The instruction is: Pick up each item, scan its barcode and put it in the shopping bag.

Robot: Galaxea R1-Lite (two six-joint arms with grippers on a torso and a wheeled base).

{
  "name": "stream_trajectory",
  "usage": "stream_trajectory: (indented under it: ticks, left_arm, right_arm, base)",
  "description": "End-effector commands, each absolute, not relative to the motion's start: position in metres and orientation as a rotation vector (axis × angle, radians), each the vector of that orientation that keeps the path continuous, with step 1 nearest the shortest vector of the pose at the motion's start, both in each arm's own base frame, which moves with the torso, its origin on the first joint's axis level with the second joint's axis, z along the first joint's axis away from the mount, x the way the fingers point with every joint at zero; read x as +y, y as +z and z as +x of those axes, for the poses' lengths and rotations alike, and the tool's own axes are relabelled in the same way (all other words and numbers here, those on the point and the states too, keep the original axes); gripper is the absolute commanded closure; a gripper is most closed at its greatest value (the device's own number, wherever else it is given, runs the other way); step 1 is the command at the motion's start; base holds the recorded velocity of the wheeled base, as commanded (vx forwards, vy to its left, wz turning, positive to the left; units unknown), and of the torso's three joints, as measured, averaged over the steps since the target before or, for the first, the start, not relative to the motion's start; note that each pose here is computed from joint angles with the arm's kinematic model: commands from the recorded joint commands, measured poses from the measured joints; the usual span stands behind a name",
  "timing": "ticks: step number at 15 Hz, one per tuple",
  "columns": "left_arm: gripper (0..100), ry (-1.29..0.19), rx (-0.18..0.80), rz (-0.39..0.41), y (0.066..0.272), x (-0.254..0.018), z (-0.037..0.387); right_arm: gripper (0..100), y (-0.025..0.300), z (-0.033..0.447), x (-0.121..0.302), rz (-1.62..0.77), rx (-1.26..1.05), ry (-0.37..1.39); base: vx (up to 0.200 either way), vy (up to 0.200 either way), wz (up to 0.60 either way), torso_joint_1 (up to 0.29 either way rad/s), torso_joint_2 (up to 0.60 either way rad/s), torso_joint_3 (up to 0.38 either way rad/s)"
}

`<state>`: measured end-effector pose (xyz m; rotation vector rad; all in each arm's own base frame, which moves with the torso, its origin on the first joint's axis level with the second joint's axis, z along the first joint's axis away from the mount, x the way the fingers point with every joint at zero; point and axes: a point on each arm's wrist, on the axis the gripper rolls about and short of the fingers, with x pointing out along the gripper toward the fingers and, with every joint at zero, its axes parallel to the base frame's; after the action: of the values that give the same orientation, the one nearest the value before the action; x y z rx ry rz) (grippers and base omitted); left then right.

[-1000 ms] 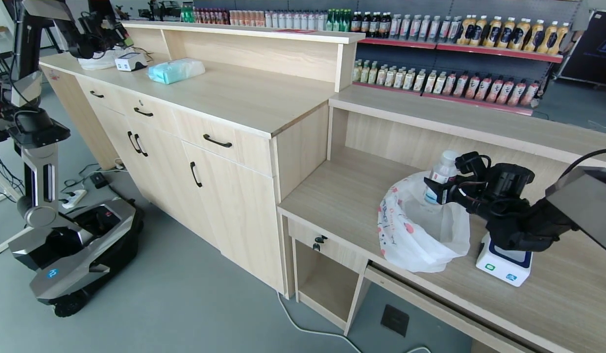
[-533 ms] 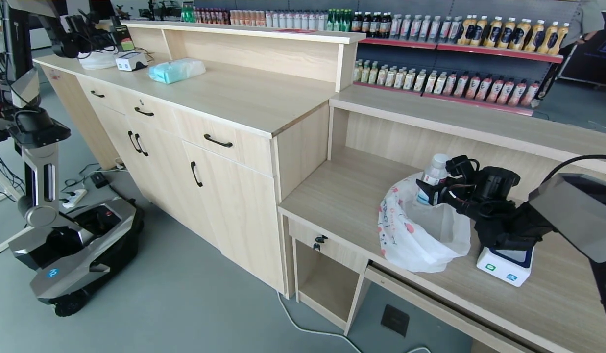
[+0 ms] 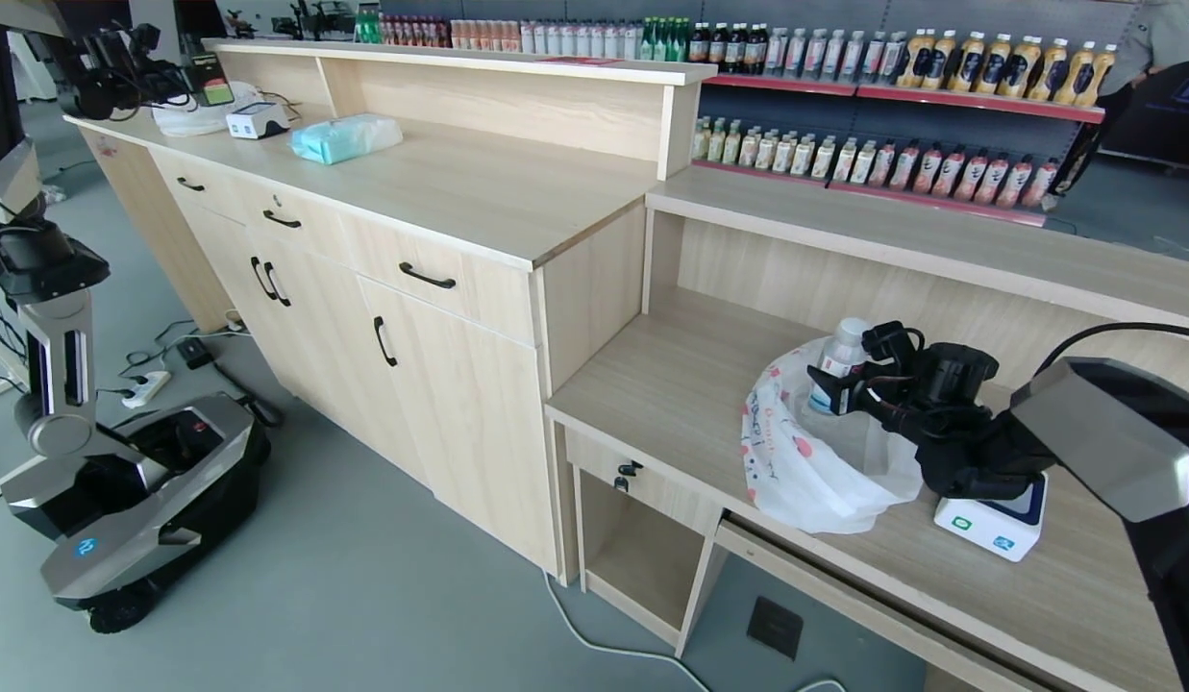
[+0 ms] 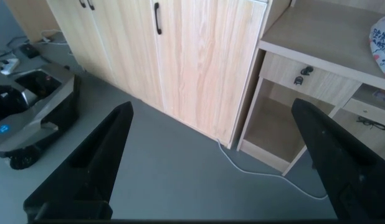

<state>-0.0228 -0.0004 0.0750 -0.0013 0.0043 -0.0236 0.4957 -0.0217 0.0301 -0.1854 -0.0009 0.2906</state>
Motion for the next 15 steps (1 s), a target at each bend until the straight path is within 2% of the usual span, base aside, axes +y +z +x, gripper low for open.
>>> stream_trajectory:
  ticks: [1, 8, 9, 12, 15]
  left_arm:
    - [0, -0.025, 0.006, -0.002, 0.075, 0.000, -0.023]
    - [0, -0.023, 0.006, -0.002, 0.075, 0.000, -0.023]
    - [0, -0.023, 0.006, -0.002, 0.075, 0.000, -0.023]
    - [0, -0.023, 0.006, -0.002, 0.075, 0.000, -0.023]
    - [0, -0.023, 0.006, -0.002, 0.075, 0.000, -0.023]
  right_arm:
    - [100, 0.023, 0.497, -0.023, -0.185, 0.014, 0.290]
    - [100, 0.017, 0.497, -0.028, -0.197, 0.041, 0.282]
    - [0, 0.018, 0.497, -0.028, -0.197, 0.040, 0.282]
    - [0, 0.035, 0.496, -0.028, -0.197, 0.017, 0.283]
    - [0, 0.082, 0.480, -0.027, -0.201, -0.025, 0.300]
  base:
    - [0.000, 0.000, 0.00, 0.000, 0.00, 0.000]
    - [0.000, 0.000, 0.00, 0.000, 0.00, 0.000]
    - [0.000, 0.000, 0.00, 0.000, 0.00, 0.000]
    - [0.000, 0.000, 0.00, 0.000, 0.00, 0.000]
    - [0.000, 0.000, 0.00, 0.000, 0.00, 0.000]
